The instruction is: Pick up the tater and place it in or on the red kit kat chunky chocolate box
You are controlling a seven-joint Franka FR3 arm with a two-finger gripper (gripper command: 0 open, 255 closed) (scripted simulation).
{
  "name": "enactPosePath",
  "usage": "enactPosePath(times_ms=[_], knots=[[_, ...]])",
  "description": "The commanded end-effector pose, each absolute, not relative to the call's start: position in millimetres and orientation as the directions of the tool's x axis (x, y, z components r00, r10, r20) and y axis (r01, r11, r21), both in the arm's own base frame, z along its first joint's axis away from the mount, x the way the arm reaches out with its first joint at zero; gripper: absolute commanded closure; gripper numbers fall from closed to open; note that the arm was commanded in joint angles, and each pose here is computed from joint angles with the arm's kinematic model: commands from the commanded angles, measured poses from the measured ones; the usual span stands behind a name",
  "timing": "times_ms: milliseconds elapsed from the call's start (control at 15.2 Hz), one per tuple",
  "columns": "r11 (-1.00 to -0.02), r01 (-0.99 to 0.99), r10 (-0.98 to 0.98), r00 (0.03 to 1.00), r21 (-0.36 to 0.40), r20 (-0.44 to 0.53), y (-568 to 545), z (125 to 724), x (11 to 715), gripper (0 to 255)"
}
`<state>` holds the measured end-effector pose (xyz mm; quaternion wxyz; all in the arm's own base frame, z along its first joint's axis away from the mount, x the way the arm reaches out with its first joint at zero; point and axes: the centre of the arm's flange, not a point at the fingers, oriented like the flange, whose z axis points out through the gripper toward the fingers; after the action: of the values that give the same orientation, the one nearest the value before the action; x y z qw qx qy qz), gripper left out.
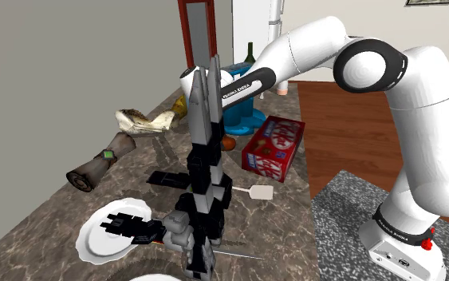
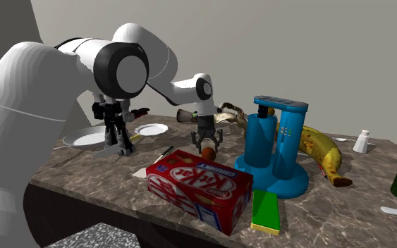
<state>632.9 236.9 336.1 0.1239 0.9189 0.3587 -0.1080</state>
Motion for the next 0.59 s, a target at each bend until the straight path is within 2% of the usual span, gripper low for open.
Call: enactPosePath(times_ms=[0,528], knots=[[-0.712,0.686,0.632,0.719,0.150,-0.287,236.9,336.1,633.0,255],[-0.712,0.686,0.632,0.719,0.150,-0.287,236.8,341.3,632.9,255]])
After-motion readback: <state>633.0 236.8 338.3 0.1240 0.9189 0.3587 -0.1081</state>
